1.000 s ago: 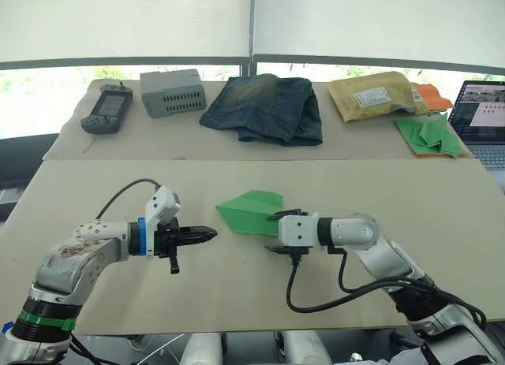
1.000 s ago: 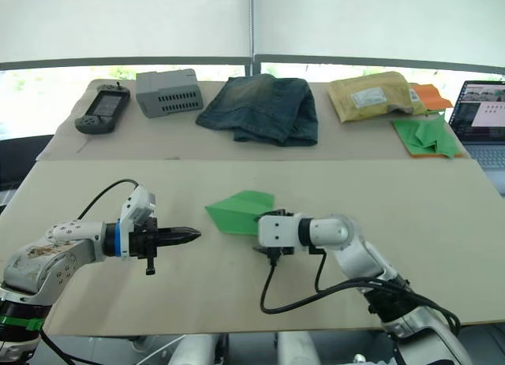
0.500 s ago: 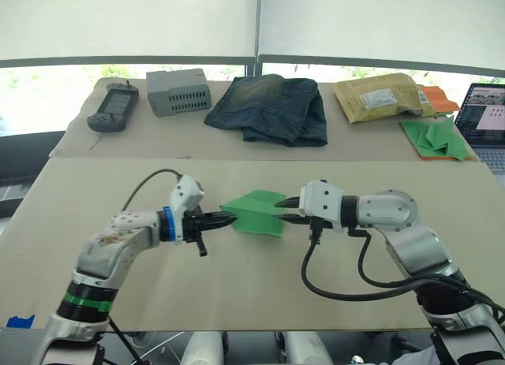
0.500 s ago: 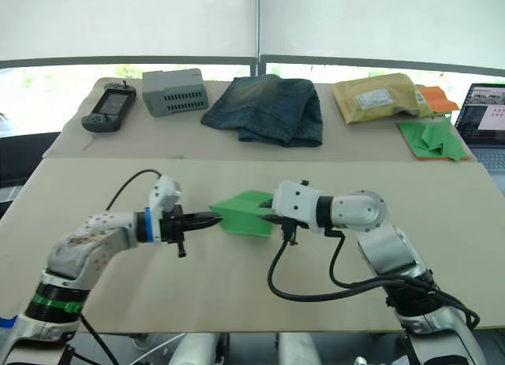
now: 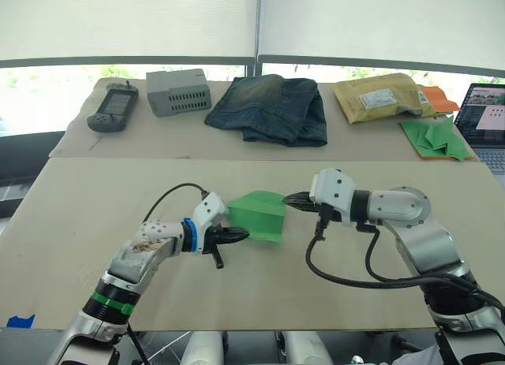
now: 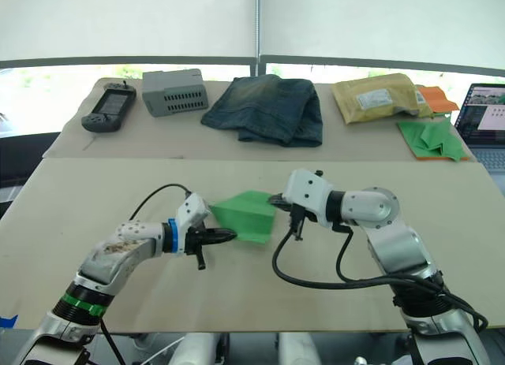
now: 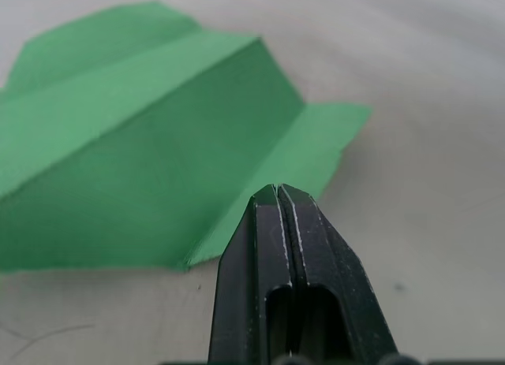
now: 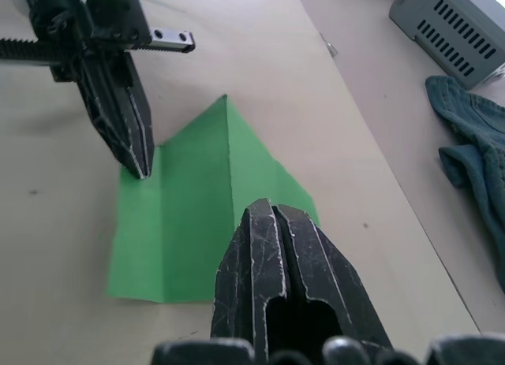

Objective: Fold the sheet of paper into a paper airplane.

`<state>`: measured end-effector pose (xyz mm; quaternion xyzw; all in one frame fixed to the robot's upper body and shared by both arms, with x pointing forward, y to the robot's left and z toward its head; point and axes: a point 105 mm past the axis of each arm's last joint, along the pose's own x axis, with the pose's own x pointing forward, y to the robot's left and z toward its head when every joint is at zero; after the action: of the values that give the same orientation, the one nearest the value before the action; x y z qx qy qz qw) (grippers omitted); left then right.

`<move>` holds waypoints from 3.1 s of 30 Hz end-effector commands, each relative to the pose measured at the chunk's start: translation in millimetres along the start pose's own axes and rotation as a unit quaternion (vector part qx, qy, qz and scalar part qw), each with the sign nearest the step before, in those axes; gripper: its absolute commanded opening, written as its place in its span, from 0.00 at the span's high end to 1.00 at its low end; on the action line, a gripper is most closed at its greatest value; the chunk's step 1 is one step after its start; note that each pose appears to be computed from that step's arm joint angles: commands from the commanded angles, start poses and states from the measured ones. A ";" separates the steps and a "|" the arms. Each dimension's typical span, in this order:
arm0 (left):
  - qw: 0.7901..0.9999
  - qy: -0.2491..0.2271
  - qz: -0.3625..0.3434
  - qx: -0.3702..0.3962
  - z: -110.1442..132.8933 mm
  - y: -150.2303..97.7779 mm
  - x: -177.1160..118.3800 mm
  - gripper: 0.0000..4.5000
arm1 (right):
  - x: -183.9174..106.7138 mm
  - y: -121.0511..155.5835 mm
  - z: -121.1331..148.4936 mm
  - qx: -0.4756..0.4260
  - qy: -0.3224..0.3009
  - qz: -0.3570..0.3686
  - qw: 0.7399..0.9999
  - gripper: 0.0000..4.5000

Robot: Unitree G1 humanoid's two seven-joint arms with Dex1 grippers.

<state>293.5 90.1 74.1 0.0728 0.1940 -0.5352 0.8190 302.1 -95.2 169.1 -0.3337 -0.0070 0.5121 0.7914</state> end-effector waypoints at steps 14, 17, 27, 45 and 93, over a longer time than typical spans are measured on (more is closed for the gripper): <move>1.000 0.020 0.011 -0.011 -15.0 -11.4 11.0 1.00 | 32.6 -19.1 -20.6 0.032 0.029 0.012 0.999 1.00; 1.000 0.019 0.009 -0.014 -15.4 -15.1 12.1 1.00 | 46.4 -24.4 -20.6 0.031 0.026 0.032 0.999 1.00; 0.999 0.016 0.021 -0.026 -18.0 -18.0 9.5 1.00 | 65.6 -10.7 -30.8 -0.009 0.058 0.169 0.984 1.00; 0.999 0.016 0.014 -0.027 -4.9 -24.3 -3.3 1.00 | 60.7 33.4 -18.6 0.035 0.031 0.235 0.971 1.00; 0.998 0.044 0.038 -0.004 -21.3 -3.8 -24.7 1.00 | 10.8 13.1 -33.2 0.301 -0.025 0.033 0.953 0.94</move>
<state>279.0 111.6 73.3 0.0921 0.2097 -0.5048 0.8323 313.5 -98.3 123.5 -0.0931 0.1423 0.5133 0.8412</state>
